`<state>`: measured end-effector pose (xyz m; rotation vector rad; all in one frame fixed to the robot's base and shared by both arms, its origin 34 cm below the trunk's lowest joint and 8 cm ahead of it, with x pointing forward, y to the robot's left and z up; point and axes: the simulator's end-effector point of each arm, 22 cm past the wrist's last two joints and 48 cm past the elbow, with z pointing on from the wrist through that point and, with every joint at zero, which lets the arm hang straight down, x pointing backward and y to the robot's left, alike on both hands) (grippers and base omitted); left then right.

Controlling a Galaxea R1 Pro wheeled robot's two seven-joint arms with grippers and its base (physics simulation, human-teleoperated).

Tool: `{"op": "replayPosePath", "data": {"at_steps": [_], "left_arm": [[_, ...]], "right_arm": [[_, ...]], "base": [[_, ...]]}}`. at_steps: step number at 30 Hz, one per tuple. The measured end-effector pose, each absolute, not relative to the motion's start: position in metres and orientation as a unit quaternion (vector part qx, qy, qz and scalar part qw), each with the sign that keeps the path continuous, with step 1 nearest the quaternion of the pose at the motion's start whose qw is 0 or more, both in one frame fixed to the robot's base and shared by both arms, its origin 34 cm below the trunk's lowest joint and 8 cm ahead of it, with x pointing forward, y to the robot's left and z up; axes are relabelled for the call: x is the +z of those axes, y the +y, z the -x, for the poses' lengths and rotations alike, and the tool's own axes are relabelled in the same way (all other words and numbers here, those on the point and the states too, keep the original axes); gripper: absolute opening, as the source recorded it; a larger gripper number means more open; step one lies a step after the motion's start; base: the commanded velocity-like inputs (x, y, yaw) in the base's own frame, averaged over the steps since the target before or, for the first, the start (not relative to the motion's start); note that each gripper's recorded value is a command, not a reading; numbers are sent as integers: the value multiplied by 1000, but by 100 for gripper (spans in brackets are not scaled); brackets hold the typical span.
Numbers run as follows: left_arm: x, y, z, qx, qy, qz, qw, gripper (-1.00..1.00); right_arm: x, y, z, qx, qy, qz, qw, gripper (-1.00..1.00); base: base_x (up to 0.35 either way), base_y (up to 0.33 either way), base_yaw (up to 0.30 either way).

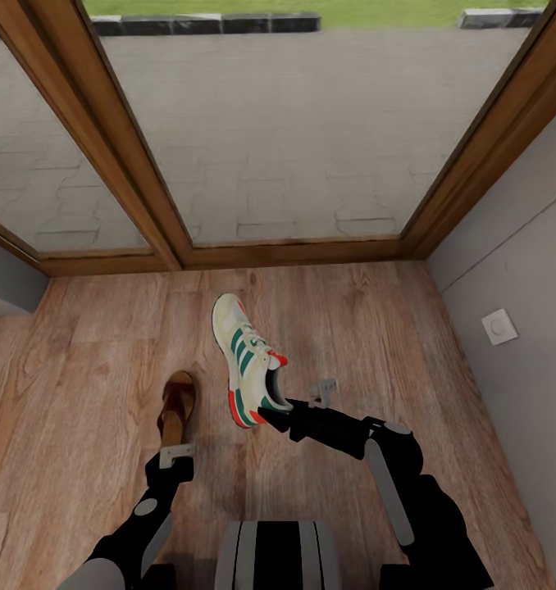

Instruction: Pick up the two gym shoes and the two sandals from the corridor floor and place them onto the hallstand (shoe rack) in the corridor, making sure they are on the rack and not on the floor. Arrange them so the two gym shoes are next to each other and the two sandals are next to each other.

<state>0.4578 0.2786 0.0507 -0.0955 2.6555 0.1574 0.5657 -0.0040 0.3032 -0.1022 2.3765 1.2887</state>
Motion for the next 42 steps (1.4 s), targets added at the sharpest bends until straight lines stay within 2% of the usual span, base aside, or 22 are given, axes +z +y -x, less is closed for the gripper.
{"op": "replayPosePath", "data": {"at_steps": [15,35,42], "left_arm": [[51,278,-457,57,969,35,237,-100],[85,283,-493,59,958,37,277,-100],[99,305,-504,71,953,38,291,-100]], "right_arm": [[303,-4,-566,465,858,37,216,-100],[346,-4,-580,465,847,56,252,-100],[361,-4,-584,463,844,62,264,-100]], "base": [[0,0,0],[0,0,0],[0,0,-6]]}}
